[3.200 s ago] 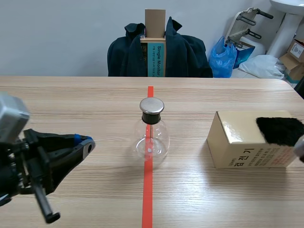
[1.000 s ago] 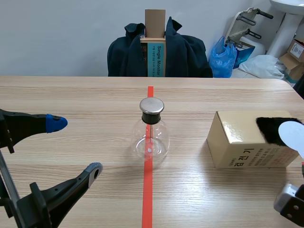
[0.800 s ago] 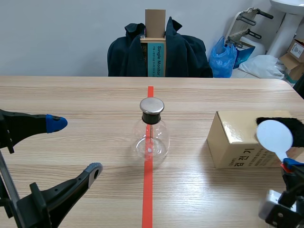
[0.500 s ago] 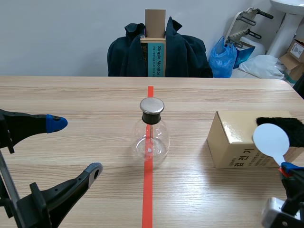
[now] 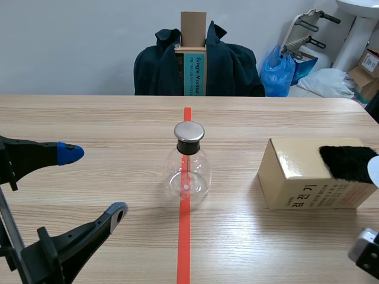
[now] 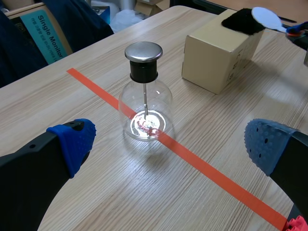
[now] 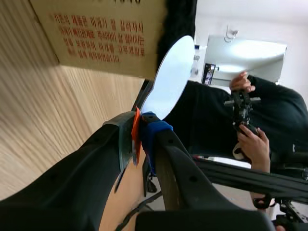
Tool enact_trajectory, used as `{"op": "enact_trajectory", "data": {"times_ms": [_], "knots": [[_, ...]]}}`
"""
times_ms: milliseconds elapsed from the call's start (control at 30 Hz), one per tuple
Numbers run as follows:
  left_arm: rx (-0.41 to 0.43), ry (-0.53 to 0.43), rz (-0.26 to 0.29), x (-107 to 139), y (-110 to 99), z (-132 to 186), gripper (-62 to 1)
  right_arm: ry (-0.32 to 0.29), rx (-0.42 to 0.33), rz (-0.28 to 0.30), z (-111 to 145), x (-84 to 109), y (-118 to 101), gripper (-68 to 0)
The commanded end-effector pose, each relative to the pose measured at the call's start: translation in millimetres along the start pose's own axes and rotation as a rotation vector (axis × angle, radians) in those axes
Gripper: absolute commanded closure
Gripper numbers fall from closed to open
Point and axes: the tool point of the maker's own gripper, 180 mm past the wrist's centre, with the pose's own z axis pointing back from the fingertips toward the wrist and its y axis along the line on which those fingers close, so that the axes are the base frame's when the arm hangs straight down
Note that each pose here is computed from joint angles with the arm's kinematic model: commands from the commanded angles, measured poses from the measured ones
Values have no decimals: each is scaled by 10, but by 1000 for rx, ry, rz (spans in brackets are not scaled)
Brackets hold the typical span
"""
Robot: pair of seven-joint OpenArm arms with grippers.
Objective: Do the electroscope experiment.
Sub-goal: 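Rub the plate on the fur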
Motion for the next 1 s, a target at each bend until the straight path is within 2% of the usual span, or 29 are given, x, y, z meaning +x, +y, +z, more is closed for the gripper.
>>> {"op": "enact_trajectory", "data": {"times_ms": [0, 33, 67, 100, 133, 200, 233, 267, 367, 400, 433, 533, 567, 600, 700, 733, 767, 800, 900, 933, 967], "knots": [[-2, -28, 11, 57, -14, -15, -623, -143, -15, 26, -34, 213, -80, -9], [-2, -28, 11, 57, -14, -15, -623, -209, -16, 28, -20, 328, -84, -9], [-2, -28, 11, 57, -14, -15, -623, -239, -17, 28, -9, 382, -85, -9], [-2, -28, 11, 57, -14, -15, -623, -227, -18, 26, -12, 364, -85, -8], [-2, -28, 11, 57, -14, -15, -623, -177, -19, 22, -25, 278, -86, -9], [-2, -28, 11, 57, -14, -15, -623, -38, -15, 19, -31, 26, -73, -8], [-2, -28, 11, 57, -14, -15, -623, -9, -15, 19, -30, -31, -74, -8], [-2, -28, 11, 57, -14, -15, -623, -14, -15, 23, -32, -30, -80, -8], [-2, -27, 11, 56, -14, -15, -623, -192, -14, 27, -20, 290, -81, -8], [-2, -27, 11, 56, -14, -15, -623, -220, -15, 26, -16, 348, -82, -9], [-2, -27, 11, 56, -14, -15, -623, -209, -15, 22, -20, 337, -79, -9], [-2, -27, 11, 56, -14, -15, -623, -21, -14, 6, -33, 23, -61, -9], [-2, -27, 11, 56, -14, -15, -623, 14, -10, 6, -25, -42, -51, -9], [-2, -27, 11, 56, -14, -15, -623, 9, -10, 8, -26, -34, -51, -8], [-2, -27, 11, 56, -14, -15, -623, -147, -14, 13, -32, 255, -65, -9], [-2, -27, 11, 56, -14, -15, -623, -183, -15, 12, -24, 324, -65, -9], [-2, -27, 11, 56, -14, -15, -623, -192, -14, 11, -19, 340, -63, -9], [-2, -26, 11, 54, -14, -15, -623, -165, -15, 8, -26, 297, -63, -8], [-2, -24, 11, 51, -14, -16, -623, -7, -7, 4, -21, 17, -36, -8], [-2, -24, 11, 50, -14, -15, -623, 2, -4, 6, -13, -4, -29, -9], [-2, -24, 11, 50, -14, -15, -623, -31, -4, 8, -14, 51, -31, -8]]}}
